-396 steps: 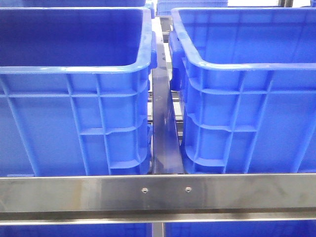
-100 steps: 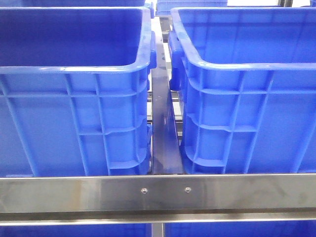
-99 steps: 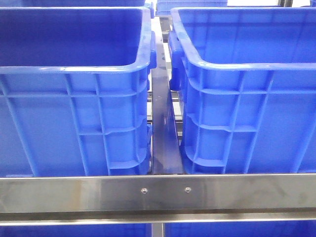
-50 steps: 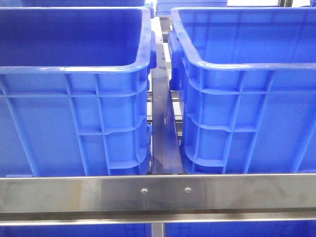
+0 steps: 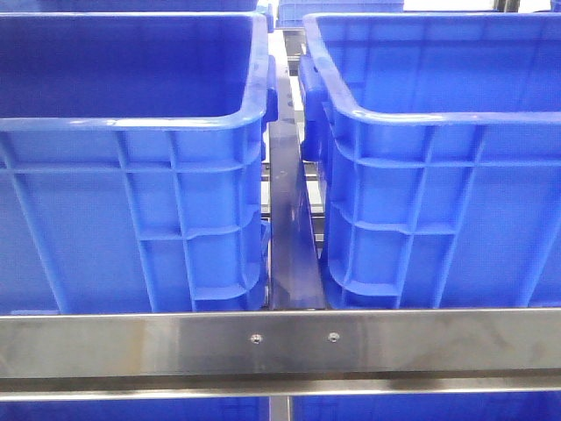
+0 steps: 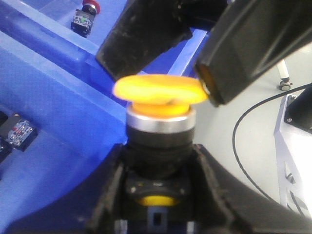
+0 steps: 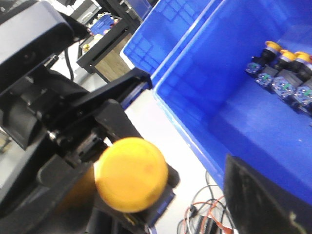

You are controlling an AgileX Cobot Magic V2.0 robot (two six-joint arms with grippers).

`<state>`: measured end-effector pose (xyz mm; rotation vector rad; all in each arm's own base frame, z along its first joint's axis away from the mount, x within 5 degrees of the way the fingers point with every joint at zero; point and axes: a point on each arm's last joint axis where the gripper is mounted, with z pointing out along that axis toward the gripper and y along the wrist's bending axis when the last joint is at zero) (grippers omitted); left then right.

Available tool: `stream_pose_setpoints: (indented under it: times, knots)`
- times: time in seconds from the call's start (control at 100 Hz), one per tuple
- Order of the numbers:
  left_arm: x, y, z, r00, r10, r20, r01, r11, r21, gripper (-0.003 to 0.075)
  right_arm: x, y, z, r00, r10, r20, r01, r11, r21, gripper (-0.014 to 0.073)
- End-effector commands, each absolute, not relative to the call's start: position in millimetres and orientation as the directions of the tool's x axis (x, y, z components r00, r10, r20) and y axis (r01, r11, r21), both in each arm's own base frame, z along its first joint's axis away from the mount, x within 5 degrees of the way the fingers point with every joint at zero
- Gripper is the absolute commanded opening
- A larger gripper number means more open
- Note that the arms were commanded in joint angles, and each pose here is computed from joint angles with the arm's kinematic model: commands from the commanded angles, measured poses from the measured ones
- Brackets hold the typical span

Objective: Pick red and yellow buttons and place in box

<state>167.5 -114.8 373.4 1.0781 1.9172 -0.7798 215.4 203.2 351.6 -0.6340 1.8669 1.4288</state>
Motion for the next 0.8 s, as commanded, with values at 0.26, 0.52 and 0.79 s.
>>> stream_pose_setpoints:
  times: [0.26, 0.52, 0.79]
  knots:
    - [162, -117, 389, -0.304, 0.329, -0.894, 0.888, 0.439, -0.141, -0.0019, 209, 211, 373, -0.662, 0.091, -0.744, -0.730, 0.143, 0.668, 0.0563]
    - [162, -117, 389, -0.304, 0.329, -0.894, 0.888, 0.439, -0.141, -0.0019, 205, 228, 376, -0.656, 0.060, -0.752, -0.744, 0.112, 0.658, 0.0563]
    - [162, -117, 389, -0.304, 0.329, -0.894, 0.888, 0.439, -0.141, -0.0019, 206, 228, 375, -0.654, 0.064, -0.754, -0.744, 0.126, 0.656, 0.0468]
